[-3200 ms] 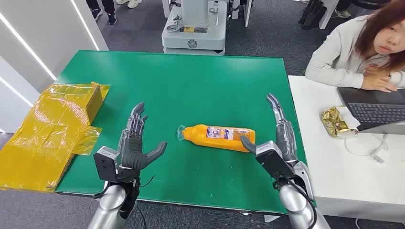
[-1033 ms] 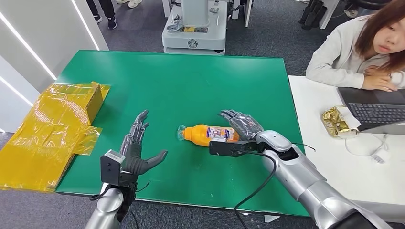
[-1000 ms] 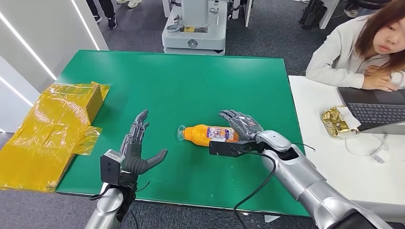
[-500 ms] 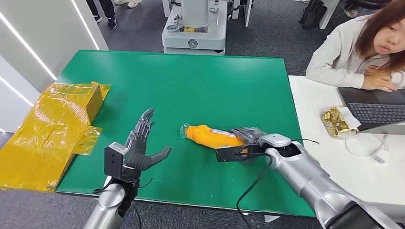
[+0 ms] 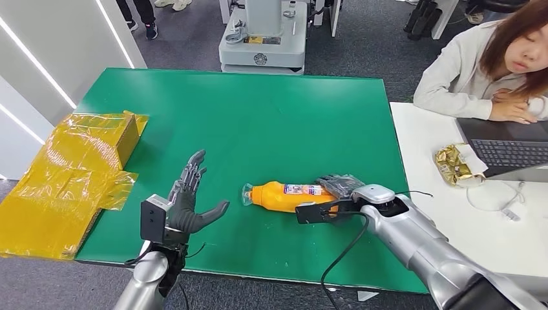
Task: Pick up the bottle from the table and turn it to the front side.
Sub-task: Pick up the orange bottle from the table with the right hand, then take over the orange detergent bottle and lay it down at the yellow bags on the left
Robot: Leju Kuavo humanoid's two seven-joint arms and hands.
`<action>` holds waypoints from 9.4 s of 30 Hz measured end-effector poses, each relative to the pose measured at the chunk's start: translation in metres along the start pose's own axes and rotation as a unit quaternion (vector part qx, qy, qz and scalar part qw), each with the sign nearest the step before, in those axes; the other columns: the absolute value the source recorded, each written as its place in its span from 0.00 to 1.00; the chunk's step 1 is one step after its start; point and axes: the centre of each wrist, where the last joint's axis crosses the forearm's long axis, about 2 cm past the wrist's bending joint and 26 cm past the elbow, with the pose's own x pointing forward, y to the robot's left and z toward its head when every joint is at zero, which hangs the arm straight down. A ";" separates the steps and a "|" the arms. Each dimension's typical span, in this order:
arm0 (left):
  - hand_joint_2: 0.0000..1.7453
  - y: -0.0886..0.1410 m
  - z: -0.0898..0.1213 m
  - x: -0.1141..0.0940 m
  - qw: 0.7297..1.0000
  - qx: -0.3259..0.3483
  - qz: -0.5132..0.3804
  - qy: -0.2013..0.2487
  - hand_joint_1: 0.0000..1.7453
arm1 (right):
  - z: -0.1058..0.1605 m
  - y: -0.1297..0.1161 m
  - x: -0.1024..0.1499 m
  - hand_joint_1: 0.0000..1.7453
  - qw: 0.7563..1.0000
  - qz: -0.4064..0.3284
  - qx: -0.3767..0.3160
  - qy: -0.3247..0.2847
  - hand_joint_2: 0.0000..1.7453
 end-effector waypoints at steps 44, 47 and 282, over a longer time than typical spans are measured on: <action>1.00 -0.003 0.021 -0.008 1.000 0.016 -0.014 0.011 0.00 | -0.003 0.063 0.005 1.00 0.958 -0.185 -0.160 -0.149 1.00; 1.00 -0.002 0.022 -0.008 1.000 0.020 -0.015 0.010 0.00 | -0.001 0.071 0.005 1.00 0.947 -0.213 -0.180 -0.158 1.00; 1.00 0.147 -0.262 0.110 0.498 -0.165 -0.851 0.018 1.00 | 0.049 0.102 0.082 0.00 0.687 -0.448 -0.473 -0.320 1.00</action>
